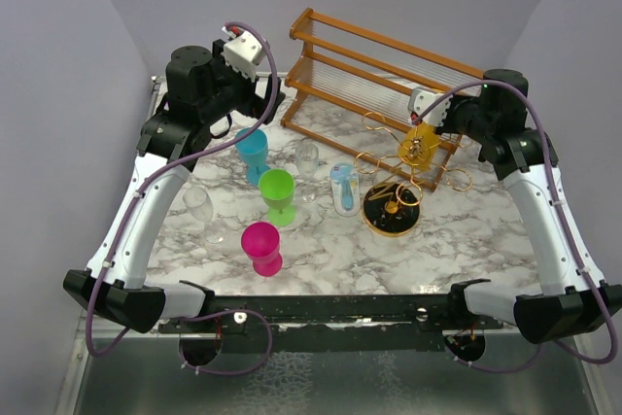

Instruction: Place the wine glass upside down on the wine glass rack

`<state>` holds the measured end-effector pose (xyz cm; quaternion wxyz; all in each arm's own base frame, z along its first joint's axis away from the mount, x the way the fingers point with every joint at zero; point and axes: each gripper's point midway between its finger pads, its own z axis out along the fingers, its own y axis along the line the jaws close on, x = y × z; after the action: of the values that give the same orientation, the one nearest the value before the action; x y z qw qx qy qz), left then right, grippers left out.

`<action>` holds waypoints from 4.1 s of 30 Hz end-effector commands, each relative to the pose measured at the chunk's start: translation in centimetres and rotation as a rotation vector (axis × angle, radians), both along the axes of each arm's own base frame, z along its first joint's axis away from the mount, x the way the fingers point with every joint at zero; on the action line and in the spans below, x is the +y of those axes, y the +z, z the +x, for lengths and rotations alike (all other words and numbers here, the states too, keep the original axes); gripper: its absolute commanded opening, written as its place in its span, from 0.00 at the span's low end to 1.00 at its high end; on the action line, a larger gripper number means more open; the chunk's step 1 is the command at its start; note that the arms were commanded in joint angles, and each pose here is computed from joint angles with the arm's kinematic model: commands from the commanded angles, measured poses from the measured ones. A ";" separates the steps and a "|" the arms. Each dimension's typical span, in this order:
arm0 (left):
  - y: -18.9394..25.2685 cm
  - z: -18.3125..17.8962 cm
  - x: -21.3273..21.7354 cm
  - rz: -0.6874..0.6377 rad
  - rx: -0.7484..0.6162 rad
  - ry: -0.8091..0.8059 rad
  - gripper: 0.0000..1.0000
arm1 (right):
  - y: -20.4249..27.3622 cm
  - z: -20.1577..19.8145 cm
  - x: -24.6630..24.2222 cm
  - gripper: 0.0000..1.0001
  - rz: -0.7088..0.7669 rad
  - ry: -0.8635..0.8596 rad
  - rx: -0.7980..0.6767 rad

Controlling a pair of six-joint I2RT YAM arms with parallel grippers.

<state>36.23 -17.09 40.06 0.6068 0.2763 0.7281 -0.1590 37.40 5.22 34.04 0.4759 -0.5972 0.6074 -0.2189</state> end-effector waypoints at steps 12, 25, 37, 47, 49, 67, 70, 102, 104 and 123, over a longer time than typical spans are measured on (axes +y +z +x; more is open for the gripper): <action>1.5 -0.6 0.2 -0.021 -0.051 -0.015 0.93 | 3.1 -2.2 3.1 0.04 0.017 0.192 -0.009; 1.3 -0.6 -0.2 -0.027 -0.045 -0.030 0.93 | 2.5 -2.4 4.0 0.05 -0.015 0.242 -0.025; 0.8 -0.5 -0.6 -0.039 -0.033 -0.048 0.93 | 1.8 -3.1 5.2 0.08 -0.003 0.308 -0.032; 0.6 -0.6 -0.7 -0.042 -0.031 -0.054 0.93 | 1.4 -2.6 6.0 0.08 0.017 0.337 -0.052; 0.6 -0.5 -0.7 -0.041 -0.032 -0.054 0.93 | 1.4 -2.6 6.2 0.09 0.024 0.344 -0.050; 0.5 -0.8 -0.5 -0.027 -0.041 -0.056 0.93 | 2.5 -1.0 6.5 0.11 0.038 0.329 -0.086; 0.4 -0.8 -0.5 -0.023 -0.040 -0.054 0.93 | 2.5 -0.7 6.6 0.11 0.038 0.328 -0.089; -2.3 0.8 5.3 0.161 -0.029 0.225 0.93 | 10.2 -1.5 0.5 0.70 0.542 -0.221 -0.236; -3.3 0.5 6.8 0.212 -0.002 0.283 0.94 | 10.8 -2.3 1.3 0.75 0.628 -0.212 -0.193; -12.2 -0.4 9.8 0.282 0.261 0.264 0.91 | 9.6 -6.8 6.0 1.00 0.816 0.040 -0.004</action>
<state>34.33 -6.77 29.35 0.4888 0.2397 0.8388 0.0027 31.23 10.70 43.71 0.6739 -0.3764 0.6355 0.0196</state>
